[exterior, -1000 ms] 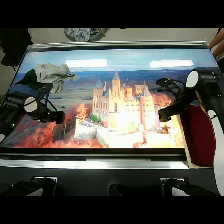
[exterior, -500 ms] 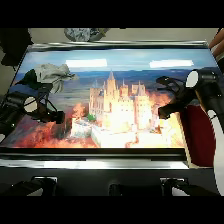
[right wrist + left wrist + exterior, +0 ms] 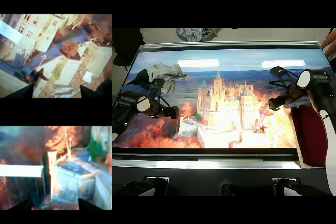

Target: Fold the shirts.

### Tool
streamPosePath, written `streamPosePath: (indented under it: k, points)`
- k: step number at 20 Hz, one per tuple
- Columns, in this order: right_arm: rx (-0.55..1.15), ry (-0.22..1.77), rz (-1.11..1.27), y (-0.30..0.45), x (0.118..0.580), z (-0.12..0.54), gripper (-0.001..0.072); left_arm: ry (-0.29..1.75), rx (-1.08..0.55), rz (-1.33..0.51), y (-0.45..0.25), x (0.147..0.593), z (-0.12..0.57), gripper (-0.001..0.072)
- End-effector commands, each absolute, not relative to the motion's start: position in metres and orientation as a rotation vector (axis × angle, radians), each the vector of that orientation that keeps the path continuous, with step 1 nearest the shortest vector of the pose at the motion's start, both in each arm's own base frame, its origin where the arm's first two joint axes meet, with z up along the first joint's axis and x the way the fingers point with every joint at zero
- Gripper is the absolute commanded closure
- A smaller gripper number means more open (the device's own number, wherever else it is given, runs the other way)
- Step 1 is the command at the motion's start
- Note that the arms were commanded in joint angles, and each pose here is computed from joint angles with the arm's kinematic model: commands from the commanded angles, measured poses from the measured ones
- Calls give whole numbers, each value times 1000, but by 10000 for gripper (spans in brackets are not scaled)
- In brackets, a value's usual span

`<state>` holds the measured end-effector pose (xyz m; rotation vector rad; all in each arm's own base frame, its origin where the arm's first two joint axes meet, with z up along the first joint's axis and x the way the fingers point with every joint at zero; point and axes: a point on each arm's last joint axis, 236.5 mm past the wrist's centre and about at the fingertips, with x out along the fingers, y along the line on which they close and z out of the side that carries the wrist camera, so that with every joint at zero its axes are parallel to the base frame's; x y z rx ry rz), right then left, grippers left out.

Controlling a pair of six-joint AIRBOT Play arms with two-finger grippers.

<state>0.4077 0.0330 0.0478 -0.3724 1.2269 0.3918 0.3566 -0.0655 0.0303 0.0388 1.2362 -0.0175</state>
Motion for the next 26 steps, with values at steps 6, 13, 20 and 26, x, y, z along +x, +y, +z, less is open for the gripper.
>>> streamPosePath:
  k: [6, 13, 20, 26]
  points:
    - [-382, 1071, 347, 33, 443, 62, 24, 887, -702, 209, 40, 546, 110, -13]
    - [-284, 1050, 390, 54, 444, 65, 24, 862, -1119, 267, 102, 607, 30, -13]
    - [-213, 1100, 457, 71, 428, 62, 24, 752, -1064, 227, 93, 656, -25, -13]
    - [-100, 1135, 438, 80, 422, 62, 24, 871, -1026, 211, 80, 644, -66, 670]
